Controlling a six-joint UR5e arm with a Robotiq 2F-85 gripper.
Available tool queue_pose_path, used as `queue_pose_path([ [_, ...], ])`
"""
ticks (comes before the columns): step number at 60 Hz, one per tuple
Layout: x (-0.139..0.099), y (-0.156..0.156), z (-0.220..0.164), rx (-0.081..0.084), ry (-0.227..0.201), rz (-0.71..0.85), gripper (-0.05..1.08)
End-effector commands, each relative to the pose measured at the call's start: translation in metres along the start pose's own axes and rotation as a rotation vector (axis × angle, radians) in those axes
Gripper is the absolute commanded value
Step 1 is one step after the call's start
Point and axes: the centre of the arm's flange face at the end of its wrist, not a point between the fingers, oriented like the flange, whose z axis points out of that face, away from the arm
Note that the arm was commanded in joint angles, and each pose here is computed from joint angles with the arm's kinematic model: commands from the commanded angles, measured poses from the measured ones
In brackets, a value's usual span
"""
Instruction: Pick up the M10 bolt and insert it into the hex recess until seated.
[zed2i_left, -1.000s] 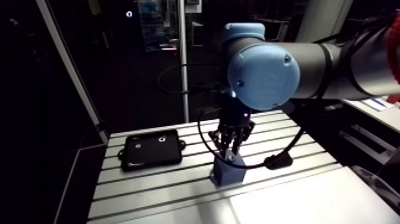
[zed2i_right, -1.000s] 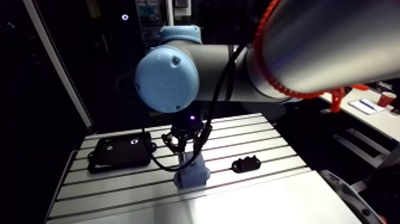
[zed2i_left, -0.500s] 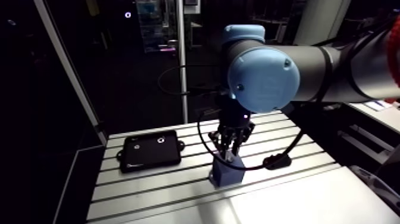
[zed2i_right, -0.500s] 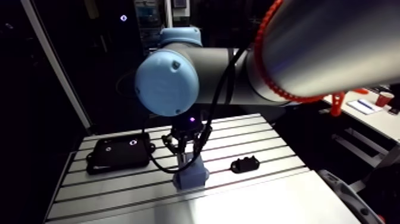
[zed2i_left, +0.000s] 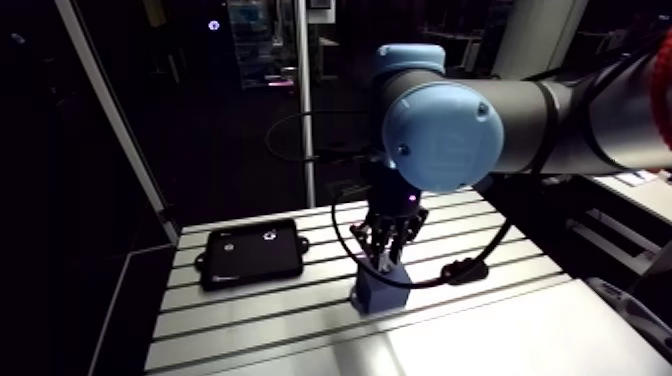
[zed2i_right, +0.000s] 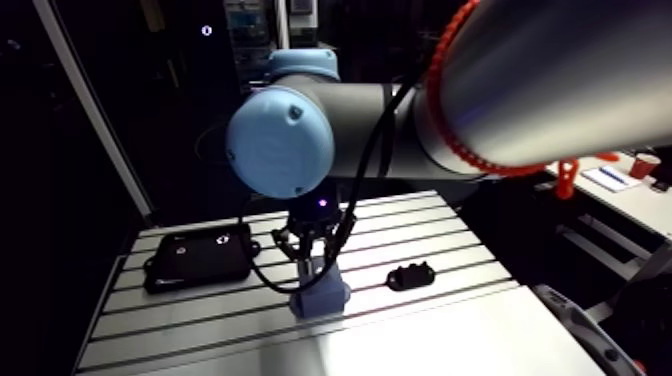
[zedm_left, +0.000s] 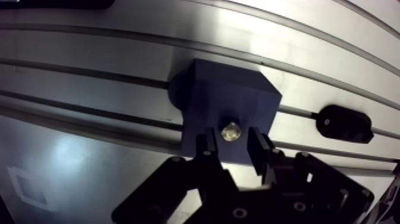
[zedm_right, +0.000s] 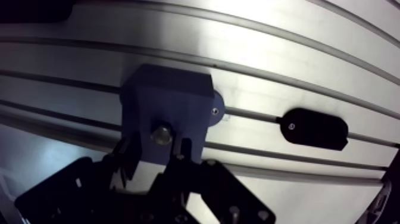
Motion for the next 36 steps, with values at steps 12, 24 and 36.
queue_pose_path([
  [12,-0.0009,0.0003,0.0037,0.001,-0.008,0.001,0.58],
  [24,-0.0012,0.0002,0.0051,0.002,-0.011,0.001,0.59],
  [36,-0.0009,0.0003,0.0064,0.003,-0.013,0.001,0.59],
])
